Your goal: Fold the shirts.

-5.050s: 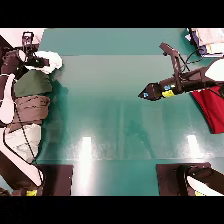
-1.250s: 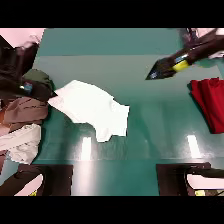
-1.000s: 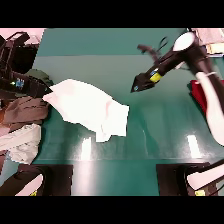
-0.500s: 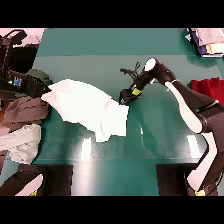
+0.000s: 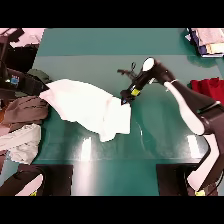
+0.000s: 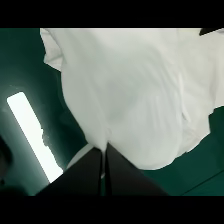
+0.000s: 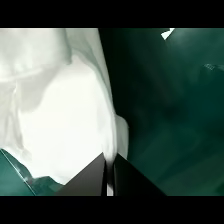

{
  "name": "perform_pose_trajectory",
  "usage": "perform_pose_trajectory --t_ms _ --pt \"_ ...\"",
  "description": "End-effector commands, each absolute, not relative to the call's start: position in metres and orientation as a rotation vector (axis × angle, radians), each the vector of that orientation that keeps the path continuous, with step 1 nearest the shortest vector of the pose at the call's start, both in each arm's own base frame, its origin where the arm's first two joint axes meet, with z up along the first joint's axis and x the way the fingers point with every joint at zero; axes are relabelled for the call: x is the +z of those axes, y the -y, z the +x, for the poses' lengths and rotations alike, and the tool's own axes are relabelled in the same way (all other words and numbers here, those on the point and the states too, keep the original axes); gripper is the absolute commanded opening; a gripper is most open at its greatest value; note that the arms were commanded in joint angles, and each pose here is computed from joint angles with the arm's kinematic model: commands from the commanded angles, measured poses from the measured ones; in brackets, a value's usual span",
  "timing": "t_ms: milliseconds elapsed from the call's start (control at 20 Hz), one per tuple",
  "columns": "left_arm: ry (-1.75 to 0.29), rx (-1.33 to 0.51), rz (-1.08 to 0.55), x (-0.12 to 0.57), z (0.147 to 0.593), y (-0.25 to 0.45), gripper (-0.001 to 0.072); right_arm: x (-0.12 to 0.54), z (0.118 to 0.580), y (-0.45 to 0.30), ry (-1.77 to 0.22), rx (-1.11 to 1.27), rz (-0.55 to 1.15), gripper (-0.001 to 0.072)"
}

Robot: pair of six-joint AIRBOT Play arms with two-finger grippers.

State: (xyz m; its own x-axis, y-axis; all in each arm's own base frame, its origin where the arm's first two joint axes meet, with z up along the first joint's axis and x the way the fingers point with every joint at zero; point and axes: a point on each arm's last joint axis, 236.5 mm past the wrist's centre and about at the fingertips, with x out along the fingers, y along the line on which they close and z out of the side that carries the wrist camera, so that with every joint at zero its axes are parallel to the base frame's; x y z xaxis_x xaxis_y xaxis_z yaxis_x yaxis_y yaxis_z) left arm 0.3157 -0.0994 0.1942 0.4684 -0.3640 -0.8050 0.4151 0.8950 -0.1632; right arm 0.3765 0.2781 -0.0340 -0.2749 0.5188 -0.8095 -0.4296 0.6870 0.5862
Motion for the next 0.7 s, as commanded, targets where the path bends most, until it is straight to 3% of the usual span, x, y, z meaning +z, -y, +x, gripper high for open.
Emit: perform_pose_trajectory --t_ms 0,350,650 --pt "-0.873 -0.409 0.12 0.231 0.325 0.083 0.0025 0.023 0.402 -0.239 -1.451 0.834 0.062 0.0018" --pt "-0.486 -0.347 0.173 0.374 0.319 0.075 0.0025 0.21 0.426 -0.113 -0.93 0.497 0.113 0.0018" --pt "-0.275 -0.37 0.149 0.452 0.288 0.084 0.0025 0.389 0.365 -0.067 -0.365 0.345 0.093 0.0018"
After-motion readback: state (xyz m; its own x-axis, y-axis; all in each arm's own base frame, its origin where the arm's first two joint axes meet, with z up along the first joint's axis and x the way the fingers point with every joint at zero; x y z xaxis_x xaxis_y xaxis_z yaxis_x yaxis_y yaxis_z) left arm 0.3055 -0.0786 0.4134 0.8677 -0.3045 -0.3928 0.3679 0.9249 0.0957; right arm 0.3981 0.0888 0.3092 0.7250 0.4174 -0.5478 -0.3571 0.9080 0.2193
